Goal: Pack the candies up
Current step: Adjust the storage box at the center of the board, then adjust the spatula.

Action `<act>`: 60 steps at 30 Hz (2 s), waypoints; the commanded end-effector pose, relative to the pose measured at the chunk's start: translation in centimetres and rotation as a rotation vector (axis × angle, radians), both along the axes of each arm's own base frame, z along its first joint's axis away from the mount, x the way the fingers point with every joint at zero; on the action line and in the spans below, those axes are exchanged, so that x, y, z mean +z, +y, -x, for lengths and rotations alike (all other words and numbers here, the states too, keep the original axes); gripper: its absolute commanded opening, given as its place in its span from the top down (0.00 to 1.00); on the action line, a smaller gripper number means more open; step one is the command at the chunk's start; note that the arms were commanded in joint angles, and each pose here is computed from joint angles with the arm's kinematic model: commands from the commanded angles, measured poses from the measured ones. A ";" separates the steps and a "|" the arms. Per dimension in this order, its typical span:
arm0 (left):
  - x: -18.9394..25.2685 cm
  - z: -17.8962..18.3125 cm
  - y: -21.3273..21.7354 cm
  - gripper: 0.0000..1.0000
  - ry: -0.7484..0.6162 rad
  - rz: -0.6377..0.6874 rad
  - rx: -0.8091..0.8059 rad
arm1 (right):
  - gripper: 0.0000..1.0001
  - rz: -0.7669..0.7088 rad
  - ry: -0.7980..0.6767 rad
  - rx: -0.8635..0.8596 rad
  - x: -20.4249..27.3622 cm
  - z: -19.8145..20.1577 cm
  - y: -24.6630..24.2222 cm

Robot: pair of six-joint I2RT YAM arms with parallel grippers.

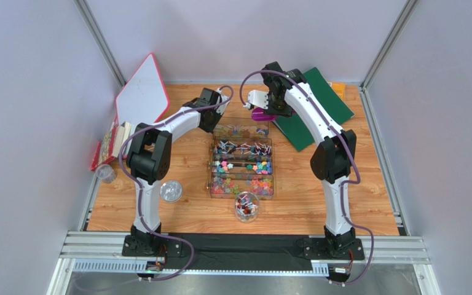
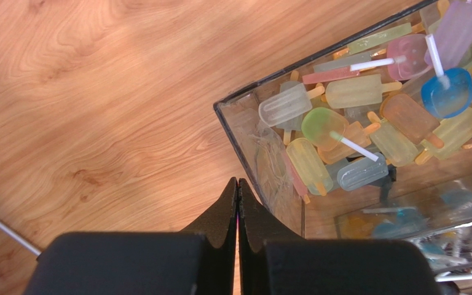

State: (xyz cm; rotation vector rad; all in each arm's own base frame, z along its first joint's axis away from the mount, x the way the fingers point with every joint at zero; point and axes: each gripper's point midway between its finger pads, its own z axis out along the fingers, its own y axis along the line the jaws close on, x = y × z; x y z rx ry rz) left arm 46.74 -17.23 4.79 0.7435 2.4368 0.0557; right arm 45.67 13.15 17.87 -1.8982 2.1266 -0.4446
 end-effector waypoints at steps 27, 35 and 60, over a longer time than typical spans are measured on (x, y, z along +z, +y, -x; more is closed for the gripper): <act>14.4 2.1 -11.3 1.00 0.010 0.603 -0.177 | 1.00 -0.261 0.271 -0.038 0.8 7.6 2.4; 13.2 2.5 -14.0 1.00 0.028 0.591 -0.217 | 1.00 -0.339 0.255 0.003 1.7 7.8 5.4; 16.2 -2.3 -7.2 1.00 -0.215 0.470 -0.076 | 1.00 -0.444 0.190 0.002 4.6 7.7 6.2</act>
